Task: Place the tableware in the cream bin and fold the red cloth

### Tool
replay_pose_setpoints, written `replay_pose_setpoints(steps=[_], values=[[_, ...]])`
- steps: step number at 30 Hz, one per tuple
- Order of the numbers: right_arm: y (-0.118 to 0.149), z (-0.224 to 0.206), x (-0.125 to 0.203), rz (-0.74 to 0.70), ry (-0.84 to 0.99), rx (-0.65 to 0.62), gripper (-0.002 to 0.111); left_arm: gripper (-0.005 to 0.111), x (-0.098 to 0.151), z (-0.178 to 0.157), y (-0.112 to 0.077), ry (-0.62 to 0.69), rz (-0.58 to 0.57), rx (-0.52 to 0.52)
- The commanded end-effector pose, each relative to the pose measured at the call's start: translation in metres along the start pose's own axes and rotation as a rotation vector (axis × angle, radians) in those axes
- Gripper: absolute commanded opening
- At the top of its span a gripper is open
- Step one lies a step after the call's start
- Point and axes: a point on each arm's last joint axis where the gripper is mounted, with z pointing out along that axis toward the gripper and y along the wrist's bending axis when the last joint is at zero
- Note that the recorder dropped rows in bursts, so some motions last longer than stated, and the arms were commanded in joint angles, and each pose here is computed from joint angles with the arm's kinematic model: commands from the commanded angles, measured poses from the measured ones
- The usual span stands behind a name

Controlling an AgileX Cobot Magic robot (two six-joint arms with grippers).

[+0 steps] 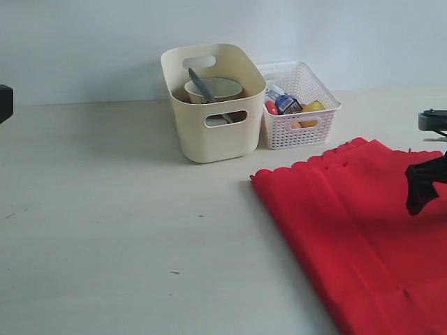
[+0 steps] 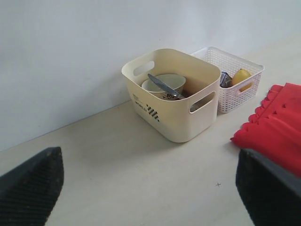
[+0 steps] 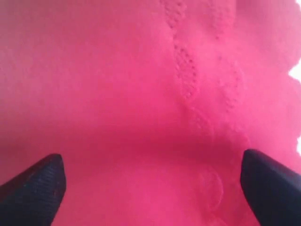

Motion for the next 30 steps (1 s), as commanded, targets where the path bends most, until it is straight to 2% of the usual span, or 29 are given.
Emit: replay_pose_setpoints(steps=[1, 9, 18, 23, 30], values=[[-0.004, 0.007, -0.010, -0.044, 0.009, -0.018, 0.095, 0.094, -0.001, -0.001, 0.001, -0.013, -0.006, -0.001], [-0.006, 0.023, -0.018, -0.090, 0.040, -0.024, 0.095, 0.094, 0.000, 0.000, 0.002, -0.028, -0.020, -0.012], [-0.016, 0.017, -0.029, -0.085, -0.018, 0.077, 0.095, 0.094, 0.012, 0.006, -0.003, -0.050, -0.044, 0.001], [-0.021, 0.013, -0.033, -0.080, -0.031, 0.083, 0.094, 0.094, 0.014, 0.007, -0.005, -0.057, -0.057, 0.007], [-0.026, 0.033, -0.028, -0.095, 0.045, 0.044, 0.094, 0.094, 0.015, 0.007, -0.005, -0.056, -0.073, 0.009]])
